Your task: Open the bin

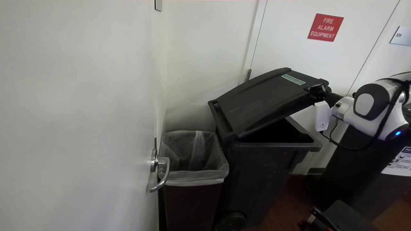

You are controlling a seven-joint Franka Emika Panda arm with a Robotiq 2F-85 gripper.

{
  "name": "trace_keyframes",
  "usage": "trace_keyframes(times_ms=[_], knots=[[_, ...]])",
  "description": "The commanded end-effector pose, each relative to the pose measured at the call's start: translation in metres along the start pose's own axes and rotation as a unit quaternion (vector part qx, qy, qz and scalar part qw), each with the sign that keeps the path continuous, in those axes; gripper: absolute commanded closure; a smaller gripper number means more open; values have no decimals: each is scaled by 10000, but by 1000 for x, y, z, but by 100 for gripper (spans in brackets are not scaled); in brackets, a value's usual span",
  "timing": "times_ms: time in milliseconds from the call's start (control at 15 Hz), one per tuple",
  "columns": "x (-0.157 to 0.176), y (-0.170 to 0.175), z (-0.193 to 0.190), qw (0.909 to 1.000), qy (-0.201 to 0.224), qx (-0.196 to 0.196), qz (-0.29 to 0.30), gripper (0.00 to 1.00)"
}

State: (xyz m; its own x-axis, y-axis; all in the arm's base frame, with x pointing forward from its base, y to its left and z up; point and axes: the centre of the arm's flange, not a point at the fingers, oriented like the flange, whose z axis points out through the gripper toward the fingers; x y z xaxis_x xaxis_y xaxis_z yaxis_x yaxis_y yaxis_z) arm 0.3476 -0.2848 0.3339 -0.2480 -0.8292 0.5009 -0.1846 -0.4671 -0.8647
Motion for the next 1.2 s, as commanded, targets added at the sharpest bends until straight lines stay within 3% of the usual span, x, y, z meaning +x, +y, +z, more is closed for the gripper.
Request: trace_keyframes(times_ms=[0,533,600,667,800,867,1000,1133], knots=[[9,-48,29,9994,282,179,-126,94],[11,-97,23,9990,124,82,-410,94],[11,-102,24,9990,78,71,-439,49],[11,-106,26,9989,70,48,-451,48],[13,-111,29,9989,56,34,-454,34],[15,-113,31,9989,57,36,-470,78],[17,-115,33,9988,40,34,-483,74],[17,-115,32,9988,34,18,-488,87]])
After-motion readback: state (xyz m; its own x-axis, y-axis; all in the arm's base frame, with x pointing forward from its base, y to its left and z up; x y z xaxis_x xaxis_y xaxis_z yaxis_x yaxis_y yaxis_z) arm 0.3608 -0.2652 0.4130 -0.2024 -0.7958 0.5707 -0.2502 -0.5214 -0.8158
